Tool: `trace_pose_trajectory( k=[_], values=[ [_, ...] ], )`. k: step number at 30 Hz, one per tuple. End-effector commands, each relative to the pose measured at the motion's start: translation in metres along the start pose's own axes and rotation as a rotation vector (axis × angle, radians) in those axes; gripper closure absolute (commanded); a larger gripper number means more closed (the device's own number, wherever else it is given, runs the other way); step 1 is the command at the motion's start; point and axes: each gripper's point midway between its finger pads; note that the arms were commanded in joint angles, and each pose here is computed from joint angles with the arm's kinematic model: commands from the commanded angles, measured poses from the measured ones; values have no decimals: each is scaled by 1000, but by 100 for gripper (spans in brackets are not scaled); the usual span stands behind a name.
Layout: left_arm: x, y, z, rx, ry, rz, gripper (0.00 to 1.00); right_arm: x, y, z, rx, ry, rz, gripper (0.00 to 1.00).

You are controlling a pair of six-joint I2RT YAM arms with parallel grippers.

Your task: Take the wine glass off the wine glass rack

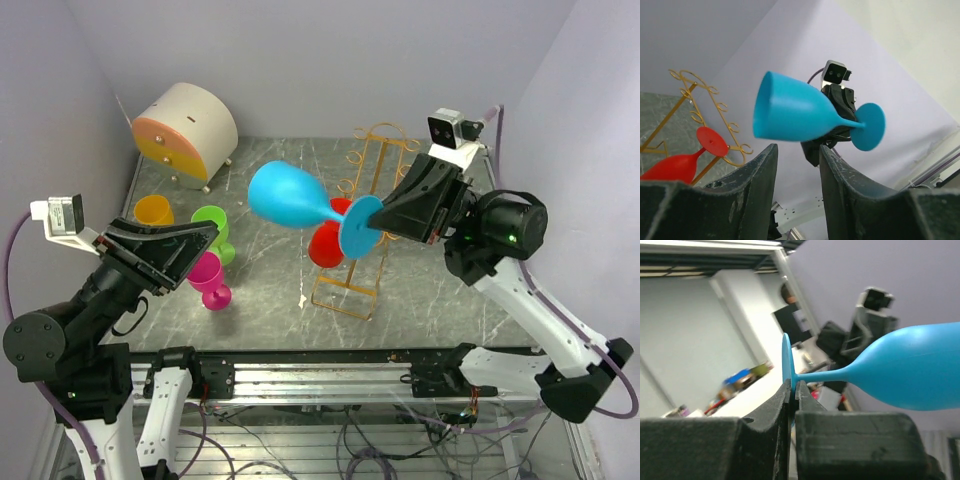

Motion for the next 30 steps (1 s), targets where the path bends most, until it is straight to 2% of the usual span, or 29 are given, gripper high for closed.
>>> trace_pose_trajectory(
  k=[1,4,10,14,20,30],
  values=[
    [-22,-2,3,34,45,72,51,85,-20,10,75,-65,-376,100],
    [-21,-1,3,30,40,73,51,90,-22,11,85,-61,-417,100],
    [-36,0,0,25,33,133,51,74,-15,12,99,-54,-357,100],
    [-46,1,0,41,28,188,50,76,-12,13,111,-57,-382,100],
    [-55,0,3,88,-32,301,45,67,-5,13,117,-37,-399,100],
    [-57,3,1,117,-65,318,41,62,16,15,130,-19,-430,100]
  ],
)
Point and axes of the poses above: each gripper's point midway between its finger pads, its own y axis out along the fingers, its own x axis along the line the jaws close on, z = x × y, and after that the axes turned 6 degrees about -y, right-handed
